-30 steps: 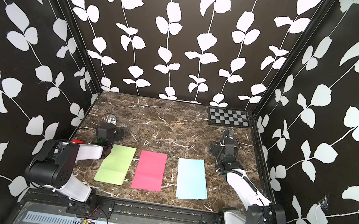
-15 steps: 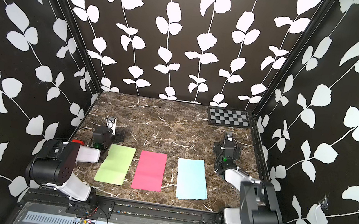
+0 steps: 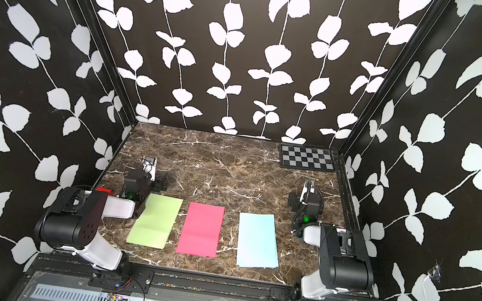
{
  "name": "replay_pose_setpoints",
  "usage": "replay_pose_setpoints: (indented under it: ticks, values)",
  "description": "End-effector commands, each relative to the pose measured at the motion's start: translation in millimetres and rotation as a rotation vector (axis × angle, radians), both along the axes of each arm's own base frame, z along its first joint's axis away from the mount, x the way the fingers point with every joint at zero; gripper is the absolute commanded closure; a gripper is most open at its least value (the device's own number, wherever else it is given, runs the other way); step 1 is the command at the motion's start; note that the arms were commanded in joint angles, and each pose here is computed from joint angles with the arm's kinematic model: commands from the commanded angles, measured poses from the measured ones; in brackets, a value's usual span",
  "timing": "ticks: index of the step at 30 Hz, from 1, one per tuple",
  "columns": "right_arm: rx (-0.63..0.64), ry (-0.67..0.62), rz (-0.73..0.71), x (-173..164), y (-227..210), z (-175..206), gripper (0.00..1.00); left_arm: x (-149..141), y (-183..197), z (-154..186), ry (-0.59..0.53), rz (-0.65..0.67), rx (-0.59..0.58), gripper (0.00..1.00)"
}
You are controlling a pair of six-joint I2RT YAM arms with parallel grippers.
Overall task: Sort the scattered colored papers by color
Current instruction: Reset both arms
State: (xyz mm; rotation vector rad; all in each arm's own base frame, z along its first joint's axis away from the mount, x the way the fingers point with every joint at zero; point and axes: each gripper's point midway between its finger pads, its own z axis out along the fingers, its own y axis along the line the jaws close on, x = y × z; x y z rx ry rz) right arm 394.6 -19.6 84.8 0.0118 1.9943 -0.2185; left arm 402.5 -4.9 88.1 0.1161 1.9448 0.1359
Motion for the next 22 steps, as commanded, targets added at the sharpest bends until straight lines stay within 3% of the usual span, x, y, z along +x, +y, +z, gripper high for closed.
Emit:
replay_pose_setpoints:
  ticks: [1, 22]
  values:
    - [0.01, -0.045, 0.021, 0.5, 4.1, 7.8, 0.01, -0.3, -1.3, 6.9, -0.021, -0.013, 0.001, 0.01]
    - [0.009, -0.045, 0.024, 0.9, 4.6, 7.8, 0.01, -0.2, -1.5, 7.1, -0.022, -0.014, 0.001, 0.01]
